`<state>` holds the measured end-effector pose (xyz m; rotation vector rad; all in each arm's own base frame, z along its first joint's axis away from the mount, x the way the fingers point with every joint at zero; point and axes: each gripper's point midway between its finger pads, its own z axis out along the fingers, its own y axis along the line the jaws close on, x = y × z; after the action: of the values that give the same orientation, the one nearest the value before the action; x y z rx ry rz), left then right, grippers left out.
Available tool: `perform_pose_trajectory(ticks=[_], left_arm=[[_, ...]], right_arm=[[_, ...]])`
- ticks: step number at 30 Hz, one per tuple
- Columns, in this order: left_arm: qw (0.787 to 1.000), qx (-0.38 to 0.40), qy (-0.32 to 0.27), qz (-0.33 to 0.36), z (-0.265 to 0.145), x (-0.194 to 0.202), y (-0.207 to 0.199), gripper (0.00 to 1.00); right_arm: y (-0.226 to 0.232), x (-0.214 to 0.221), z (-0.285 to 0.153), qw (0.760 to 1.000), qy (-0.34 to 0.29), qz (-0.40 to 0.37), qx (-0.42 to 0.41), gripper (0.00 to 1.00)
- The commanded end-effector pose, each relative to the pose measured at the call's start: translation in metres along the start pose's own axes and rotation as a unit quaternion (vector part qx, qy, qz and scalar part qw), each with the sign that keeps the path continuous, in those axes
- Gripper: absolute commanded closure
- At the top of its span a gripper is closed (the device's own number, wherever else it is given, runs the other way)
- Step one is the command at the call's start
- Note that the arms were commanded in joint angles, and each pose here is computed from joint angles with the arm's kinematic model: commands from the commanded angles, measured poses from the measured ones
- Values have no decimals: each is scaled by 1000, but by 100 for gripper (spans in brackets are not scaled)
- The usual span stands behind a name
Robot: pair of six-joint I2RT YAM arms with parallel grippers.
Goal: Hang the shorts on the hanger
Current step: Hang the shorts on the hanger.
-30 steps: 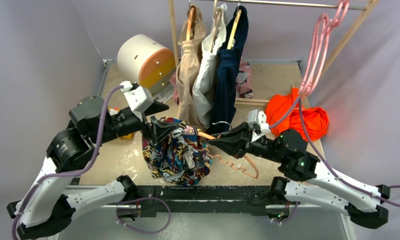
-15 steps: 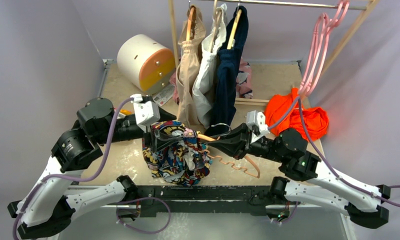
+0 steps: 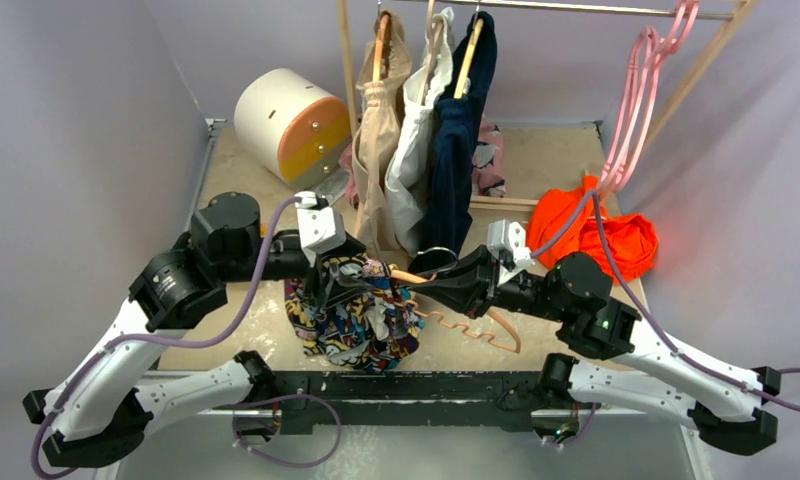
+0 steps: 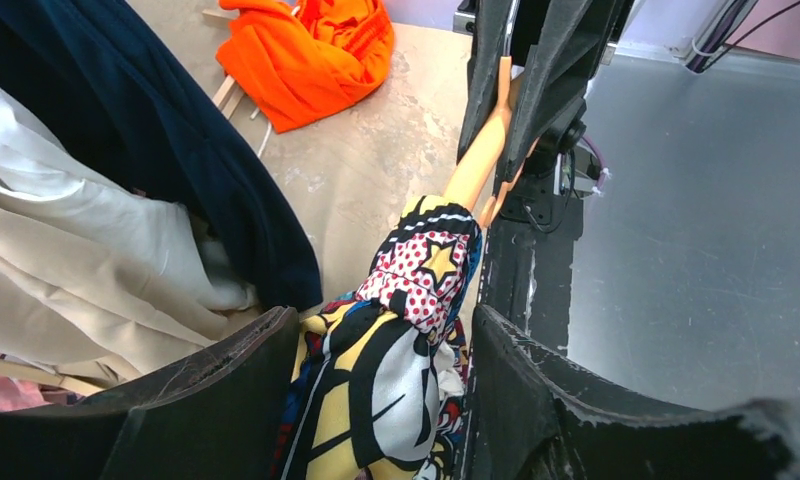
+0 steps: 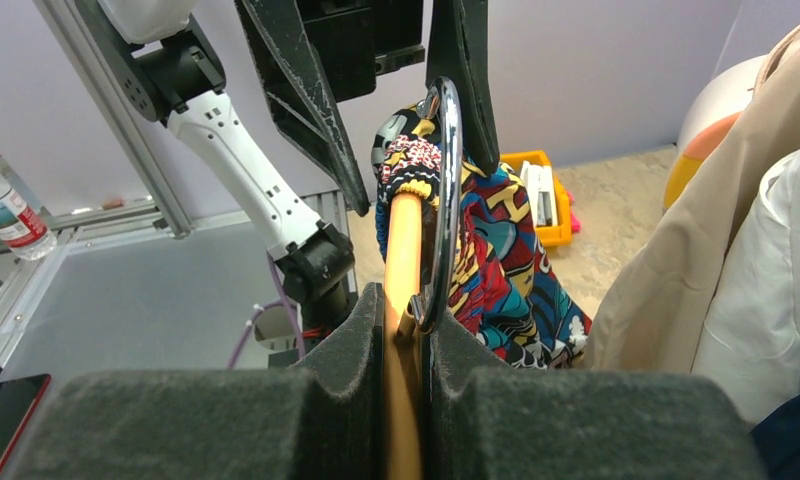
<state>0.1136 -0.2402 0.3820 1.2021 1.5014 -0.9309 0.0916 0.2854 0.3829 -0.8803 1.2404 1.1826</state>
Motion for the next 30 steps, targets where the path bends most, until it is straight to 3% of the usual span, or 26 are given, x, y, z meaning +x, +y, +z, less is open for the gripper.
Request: perform_pose_trajectory(ticks=[1,13,30], left_arm=[[1000,27,-8,12,5,0,-8,39],[998,65,-18,-11,18,-5,-15,63],[993,102,-51,-35,37,-15,-20,58]], right_arm=[[15,-60,-1,996,-83,-29,-30,100],[16,-57,7,996,-80,-30,-40,100],[16,-55,20,994,-94,-26,-50,100]])
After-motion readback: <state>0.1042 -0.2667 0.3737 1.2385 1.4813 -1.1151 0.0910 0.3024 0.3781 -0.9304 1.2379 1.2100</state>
